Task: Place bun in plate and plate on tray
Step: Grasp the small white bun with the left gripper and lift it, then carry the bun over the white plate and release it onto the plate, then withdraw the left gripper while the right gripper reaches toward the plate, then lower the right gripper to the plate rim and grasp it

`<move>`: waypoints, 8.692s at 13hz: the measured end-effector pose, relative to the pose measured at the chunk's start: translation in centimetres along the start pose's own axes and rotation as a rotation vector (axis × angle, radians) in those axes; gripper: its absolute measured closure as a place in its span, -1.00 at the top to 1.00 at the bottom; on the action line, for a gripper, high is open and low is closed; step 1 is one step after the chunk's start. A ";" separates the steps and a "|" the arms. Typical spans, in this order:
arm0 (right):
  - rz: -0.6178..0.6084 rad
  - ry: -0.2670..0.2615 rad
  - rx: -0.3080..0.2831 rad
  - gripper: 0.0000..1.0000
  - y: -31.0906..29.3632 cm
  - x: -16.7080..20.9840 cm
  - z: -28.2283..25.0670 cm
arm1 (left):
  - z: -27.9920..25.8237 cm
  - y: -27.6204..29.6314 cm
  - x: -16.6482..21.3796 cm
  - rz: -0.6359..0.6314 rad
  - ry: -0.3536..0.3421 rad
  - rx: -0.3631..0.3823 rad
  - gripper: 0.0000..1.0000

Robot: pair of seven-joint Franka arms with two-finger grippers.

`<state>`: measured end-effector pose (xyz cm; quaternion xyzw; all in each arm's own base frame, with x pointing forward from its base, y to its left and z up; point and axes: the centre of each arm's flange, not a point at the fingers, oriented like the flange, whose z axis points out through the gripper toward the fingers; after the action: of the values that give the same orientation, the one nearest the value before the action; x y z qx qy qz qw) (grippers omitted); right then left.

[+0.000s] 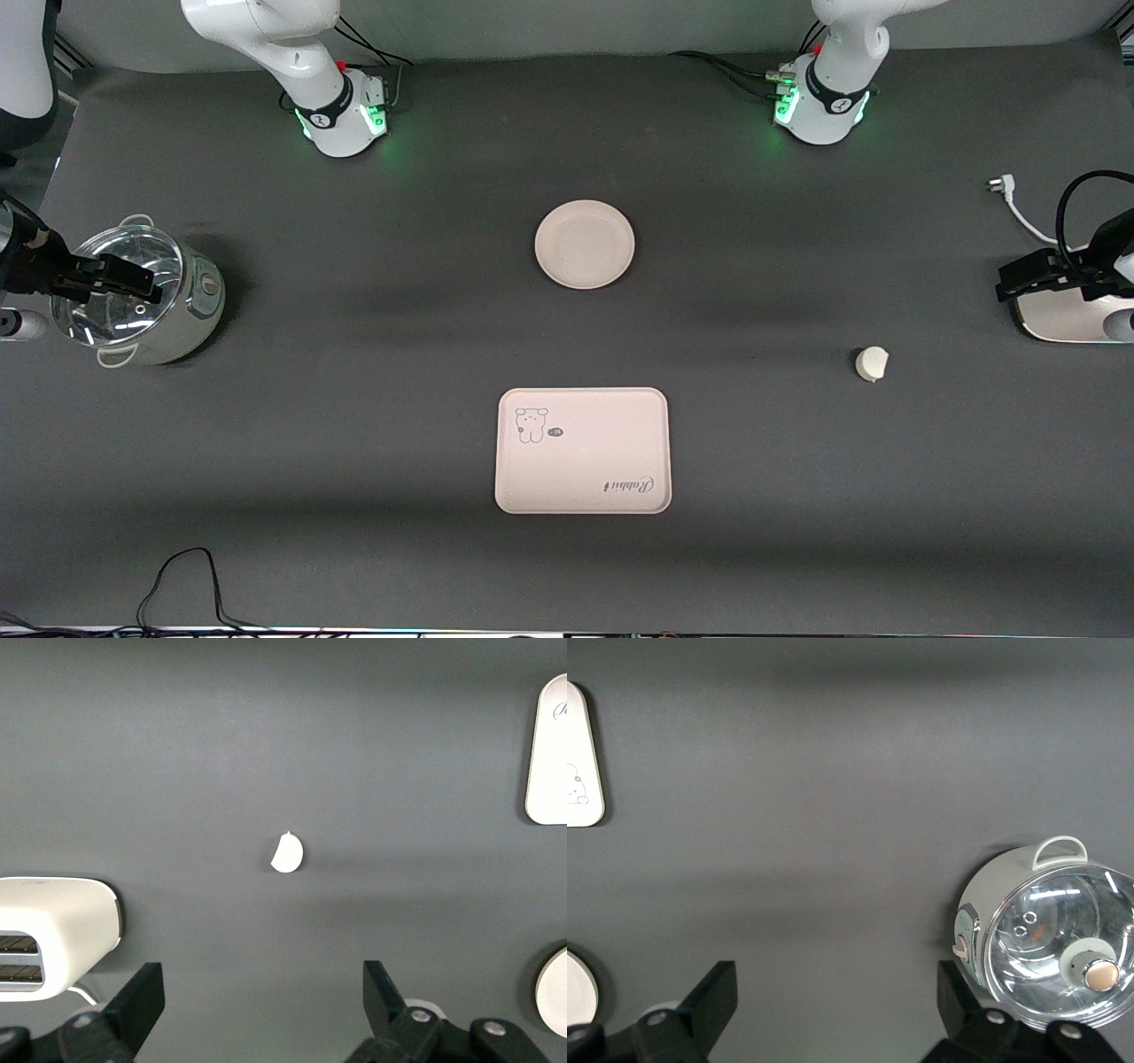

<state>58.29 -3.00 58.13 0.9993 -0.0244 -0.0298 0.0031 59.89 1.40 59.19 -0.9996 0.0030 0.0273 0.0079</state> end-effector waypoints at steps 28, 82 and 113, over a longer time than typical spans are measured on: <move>0.002 -0.009 0.000 1.00 0.1 0.0 0.4 | 39.7 1.5 0.1 0.040 0.041 -0.062 -0.62; -0.001 -0.009 0.035 1.00 -46.1 -21.7 2.8 | 2.4 0.2 -2.4 -0.202 0.034 -0.019 1.00; -0.012 0.138 0.179 -0.15 -42.7 -26.5 41.2 | 2.9 1.1 -2.8 -0.187 -0.005 -0.015 1.00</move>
<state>31.50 40.77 18.20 0.9953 -0.0207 0.0413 -0.0848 56.90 0.38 56.47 -0.9955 -0.0904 0.0288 0.0027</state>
